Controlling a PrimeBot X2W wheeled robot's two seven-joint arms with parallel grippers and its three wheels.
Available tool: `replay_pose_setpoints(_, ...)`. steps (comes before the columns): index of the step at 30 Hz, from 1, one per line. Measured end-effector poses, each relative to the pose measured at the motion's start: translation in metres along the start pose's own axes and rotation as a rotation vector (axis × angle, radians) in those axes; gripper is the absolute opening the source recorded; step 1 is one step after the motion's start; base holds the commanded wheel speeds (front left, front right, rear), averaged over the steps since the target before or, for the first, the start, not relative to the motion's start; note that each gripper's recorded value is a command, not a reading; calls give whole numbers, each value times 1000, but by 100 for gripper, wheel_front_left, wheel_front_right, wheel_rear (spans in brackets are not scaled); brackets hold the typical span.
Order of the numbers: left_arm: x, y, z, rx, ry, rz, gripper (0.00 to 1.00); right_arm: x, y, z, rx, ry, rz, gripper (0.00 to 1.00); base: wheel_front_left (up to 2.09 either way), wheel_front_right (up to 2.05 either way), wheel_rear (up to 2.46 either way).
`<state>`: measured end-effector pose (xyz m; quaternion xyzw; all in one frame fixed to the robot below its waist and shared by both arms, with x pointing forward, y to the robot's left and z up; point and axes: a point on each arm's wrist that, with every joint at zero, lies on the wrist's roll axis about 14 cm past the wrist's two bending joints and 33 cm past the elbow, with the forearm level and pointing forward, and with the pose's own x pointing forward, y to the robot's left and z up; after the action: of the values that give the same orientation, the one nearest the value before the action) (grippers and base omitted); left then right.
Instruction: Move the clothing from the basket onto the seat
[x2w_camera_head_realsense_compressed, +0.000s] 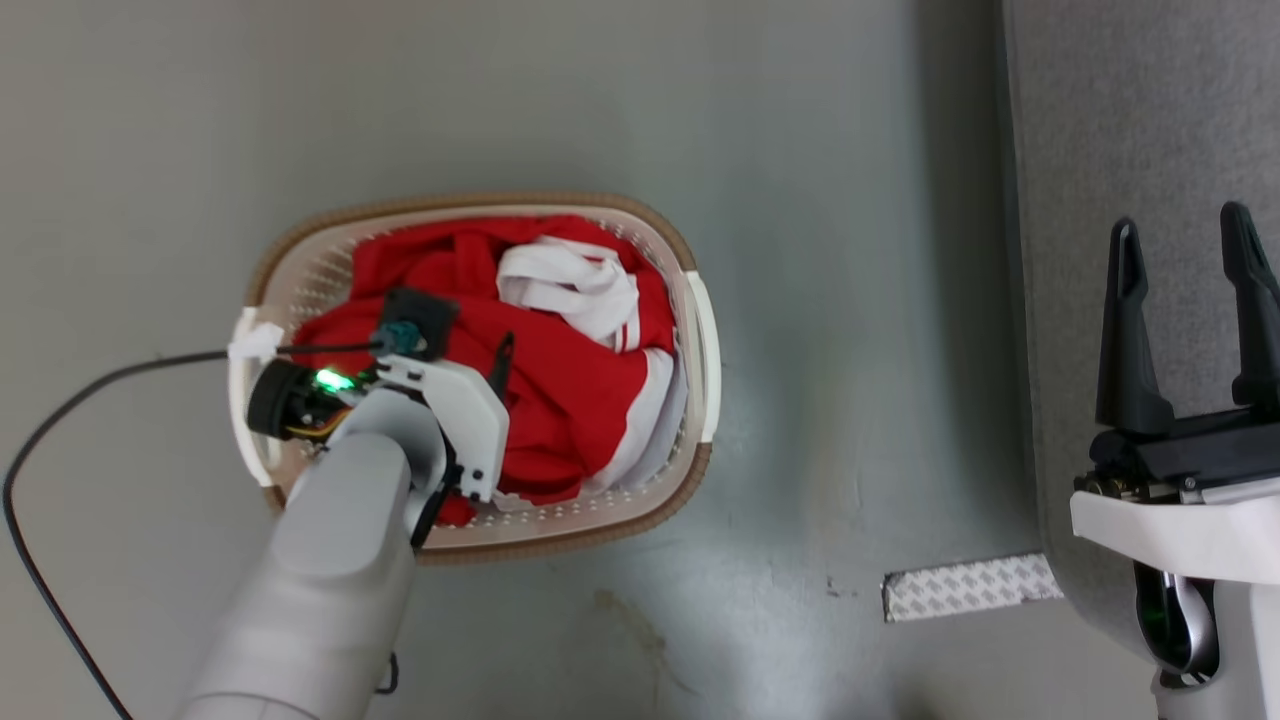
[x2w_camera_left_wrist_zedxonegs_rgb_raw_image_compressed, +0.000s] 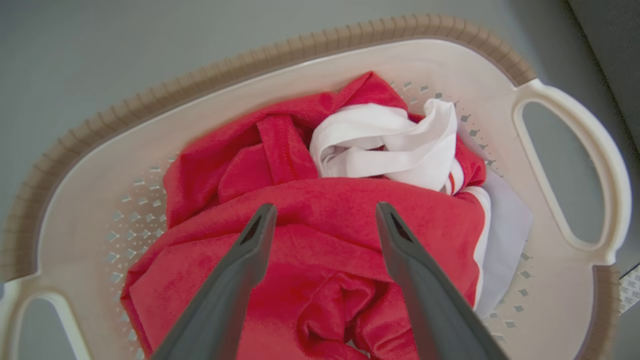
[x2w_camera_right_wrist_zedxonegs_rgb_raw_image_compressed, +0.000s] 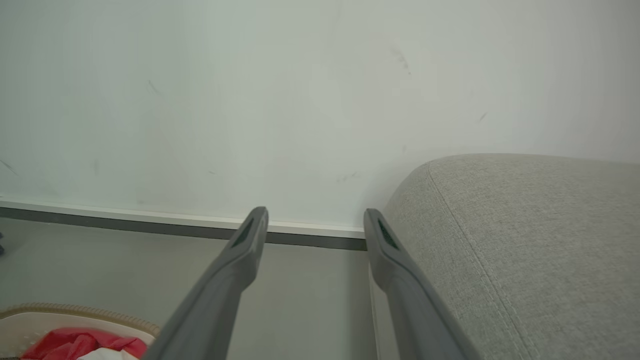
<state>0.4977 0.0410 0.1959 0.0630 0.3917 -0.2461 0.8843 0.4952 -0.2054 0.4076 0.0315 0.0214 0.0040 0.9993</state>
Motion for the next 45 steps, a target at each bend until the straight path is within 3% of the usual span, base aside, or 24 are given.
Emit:
replay_pose_setpoints(23, 57, -2, -61, 47, 206, -22, 100, 3, -10, -44, 22, 92, -18, 100, 0, 0, 0)
replay_pose_setpoints(24, 59, -3, -62, 54, 203, -31, 98, 2, -11, -45, 21, 96, -19, 100, 0, 0, 0)
replay_pose_setpoints(26, 62, -3, -61, 58, 190, -38, 0, 2, -12, -47, 18, 101, -21, 100, 0, 0, 0)
replay_pose_setpoints(35, 44, -13, -42, -13, 111, -56, 0, 4, -9, -37, 17, 80, -15, 100, 0, 0, 0)
replay_pose_setpoints(45, -35, -13, -2, -119, -62, -11, 0, -24, 6, 11, 46, 21, 1, 100, 0, 0, 0)
